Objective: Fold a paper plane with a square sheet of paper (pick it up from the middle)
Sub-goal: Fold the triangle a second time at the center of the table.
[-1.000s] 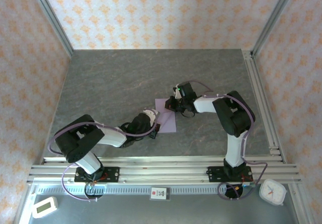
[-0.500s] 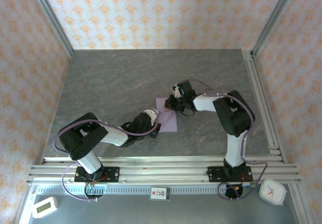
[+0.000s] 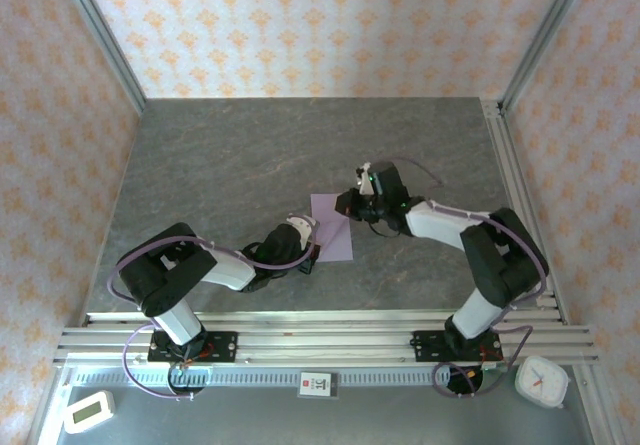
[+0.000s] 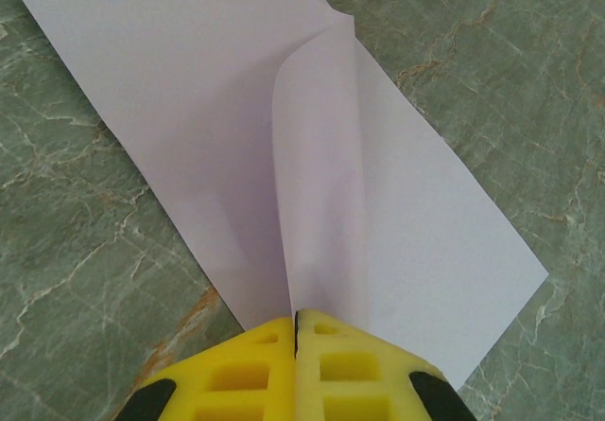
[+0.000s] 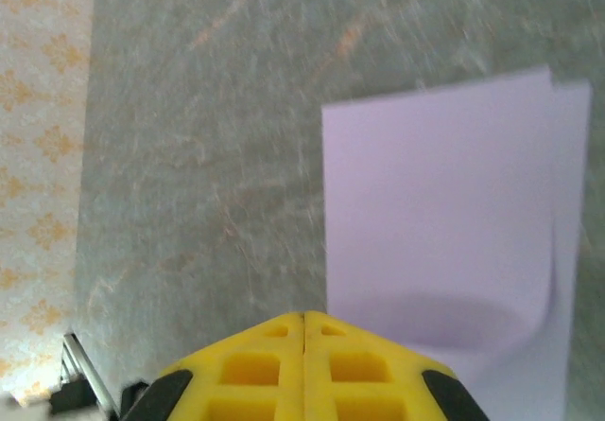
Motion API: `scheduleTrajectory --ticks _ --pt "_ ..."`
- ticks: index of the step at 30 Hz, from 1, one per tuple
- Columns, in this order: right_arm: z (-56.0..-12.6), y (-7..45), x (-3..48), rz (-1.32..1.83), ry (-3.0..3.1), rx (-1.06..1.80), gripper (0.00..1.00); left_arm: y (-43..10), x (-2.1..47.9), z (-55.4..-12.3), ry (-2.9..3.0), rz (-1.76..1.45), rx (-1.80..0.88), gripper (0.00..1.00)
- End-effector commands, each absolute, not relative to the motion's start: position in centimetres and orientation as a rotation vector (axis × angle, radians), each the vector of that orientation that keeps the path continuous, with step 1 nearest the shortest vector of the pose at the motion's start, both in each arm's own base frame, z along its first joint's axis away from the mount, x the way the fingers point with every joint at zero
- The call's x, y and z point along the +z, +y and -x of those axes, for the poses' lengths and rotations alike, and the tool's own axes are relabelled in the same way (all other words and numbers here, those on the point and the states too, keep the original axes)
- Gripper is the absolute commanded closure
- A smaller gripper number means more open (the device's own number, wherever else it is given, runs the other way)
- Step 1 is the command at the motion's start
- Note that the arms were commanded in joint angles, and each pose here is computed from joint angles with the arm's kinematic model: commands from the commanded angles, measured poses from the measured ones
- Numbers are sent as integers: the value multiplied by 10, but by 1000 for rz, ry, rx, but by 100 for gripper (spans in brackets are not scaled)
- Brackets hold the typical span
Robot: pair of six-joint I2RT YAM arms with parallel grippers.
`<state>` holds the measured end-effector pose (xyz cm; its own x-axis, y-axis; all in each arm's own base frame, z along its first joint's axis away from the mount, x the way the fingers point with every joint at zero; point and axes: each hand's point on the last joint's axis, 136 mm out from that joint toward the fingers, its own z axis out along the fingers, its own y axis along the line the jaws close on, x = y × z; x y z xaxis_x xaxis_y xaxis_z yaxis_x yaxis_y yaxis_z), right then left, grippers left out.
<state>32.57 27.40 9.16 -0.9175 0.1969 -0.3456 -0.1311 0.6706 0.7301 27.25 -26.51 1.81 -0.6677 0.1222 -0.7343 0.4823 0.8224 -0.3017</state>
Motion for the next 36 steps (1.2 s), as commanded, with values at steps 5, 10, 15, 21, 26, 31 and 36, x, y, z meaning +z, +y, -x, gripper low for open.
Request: scheduleTrajectory --ticks 5,10,15,21,26,31,36 --pt "-292 283 79 -91 2481 1172 97 -259 -4 -266 2345 -452 -596 100" --pt "-288 301 76 -66 2487 1208 98 -260 -5 -266 2352 -462 -593 100" --pt "-288 306 66 -62 2509 1198 100 -259 -6 -265 2357 -462 -591 100" --pt "-286 301 51 -70 2536 1156 100 -259 -7 -265 2358 -464 -592 100" --pt "-287 297 42 -84 2547 1137 100 -258 -9 -263 2363 -471 -589 100" --pt "-291 294 34 -101 2560 1119 100 -259 -9 -263 2362 -475 -592 100" --pt "-289 291 20 -115 2598 1094 100 -259 -10 -264 2363 -472 -594 100"
